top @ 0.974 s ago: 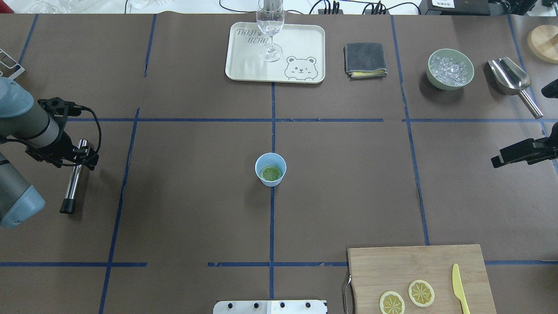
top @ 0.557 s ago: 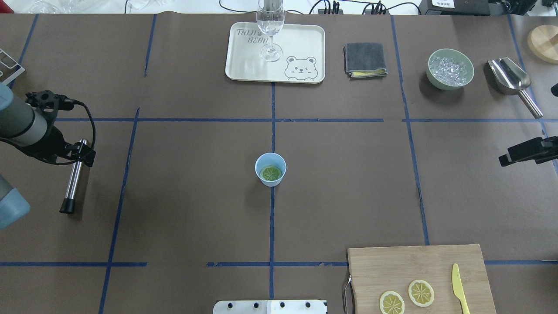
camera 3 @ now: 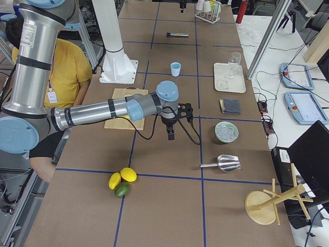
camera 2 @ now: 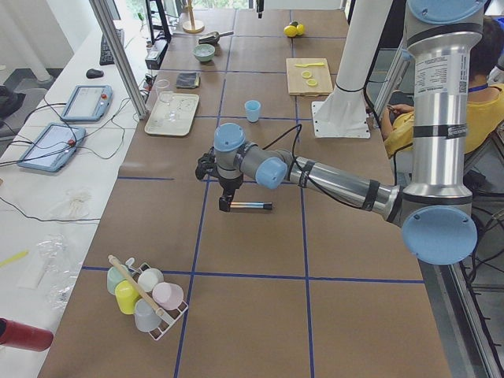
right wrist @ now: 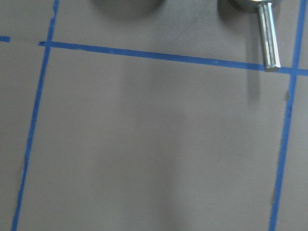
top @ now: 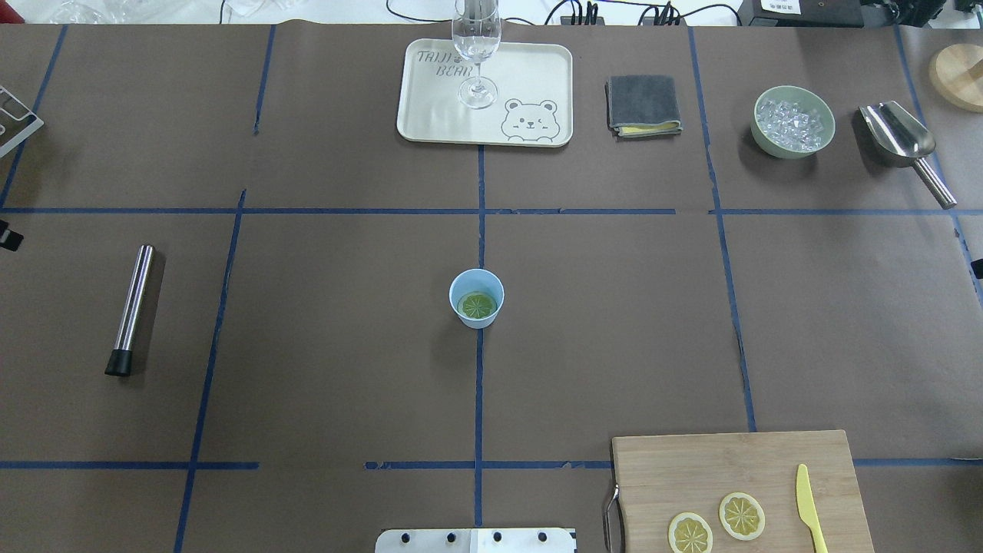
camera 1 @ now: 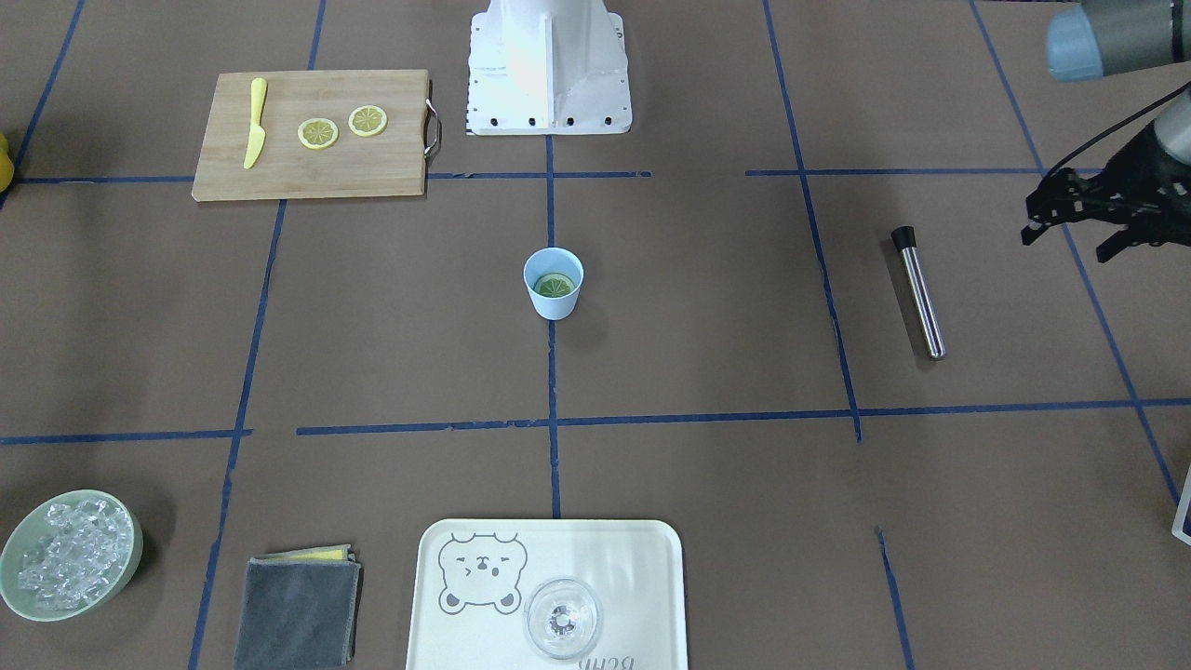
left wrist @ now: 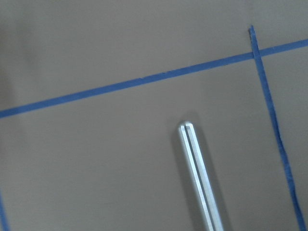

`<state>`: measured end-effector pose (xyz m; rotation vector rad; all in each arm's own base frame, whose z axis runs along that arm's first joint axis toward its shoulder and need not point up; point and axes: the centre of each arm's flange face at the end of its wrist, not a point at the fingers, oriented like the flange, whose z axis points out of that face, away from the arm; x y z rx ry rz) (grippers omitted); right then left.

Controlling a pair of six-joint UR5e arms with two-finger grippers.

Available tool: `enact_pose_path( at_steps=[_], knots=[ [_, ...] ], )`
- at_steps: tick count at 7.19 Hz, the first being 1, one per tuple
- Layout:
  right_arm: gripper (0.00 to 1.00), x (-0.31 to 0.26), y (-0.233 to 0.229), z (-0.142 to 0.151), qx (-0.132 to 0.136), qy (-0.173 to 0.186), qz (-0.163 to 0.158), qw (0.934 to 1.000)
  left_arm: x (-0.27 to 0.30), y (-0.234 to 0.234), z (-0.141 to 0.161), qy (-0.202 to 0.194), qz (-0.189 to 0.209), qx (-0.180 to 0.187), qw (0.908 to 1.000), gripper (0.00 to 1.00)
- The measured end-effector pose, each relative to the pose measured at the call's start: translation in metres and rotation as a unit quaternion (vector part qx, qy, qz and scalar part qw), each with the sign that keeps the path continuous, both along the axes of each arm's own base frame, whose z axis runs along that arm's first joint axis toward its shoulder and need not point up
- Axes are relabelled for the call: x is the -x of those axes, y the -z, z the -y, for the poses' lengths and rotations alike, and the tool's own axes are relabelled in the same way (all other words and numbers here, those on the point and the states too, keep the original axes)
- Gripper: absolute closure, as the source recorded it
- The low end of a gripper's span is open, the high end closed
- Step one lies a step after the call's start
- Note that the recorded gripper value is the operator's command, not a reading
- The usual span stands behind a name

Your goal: Squeeze lemon into cup

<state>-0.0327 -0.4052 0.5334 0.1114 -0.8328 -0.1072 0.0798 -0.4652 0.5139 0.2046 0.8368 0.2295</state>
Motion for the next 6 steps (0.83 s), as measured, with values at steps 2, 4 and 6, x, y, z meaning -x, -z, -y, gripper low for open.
enact_pose_path(
  at_steps=[2, 4, 6],
  knots=[
    [0.0, -0.051, -0.038, -0.004, 0.005, 0.033, -0.022, 0.9992, 0.069, -0.048, -0.006, 0.008, 0.018, -0.004, 0.9998, 0.0],
    [0.0, -0.071, -0.062, -0.015, 0.025, 0.04, -0.02, 0.9987, 0.111, -0.075, 0.003, 0.007, 0.035, 0.026, 0.999, 0.0],
    [0.0, -0.073, -0.08, -0.02, 0.047, 0.037, -0.005, 0.9982, 0.123, -0.09, 0.01, 0.006, 0.041, 0.058, 0.9975, 0.0]
  ],
)
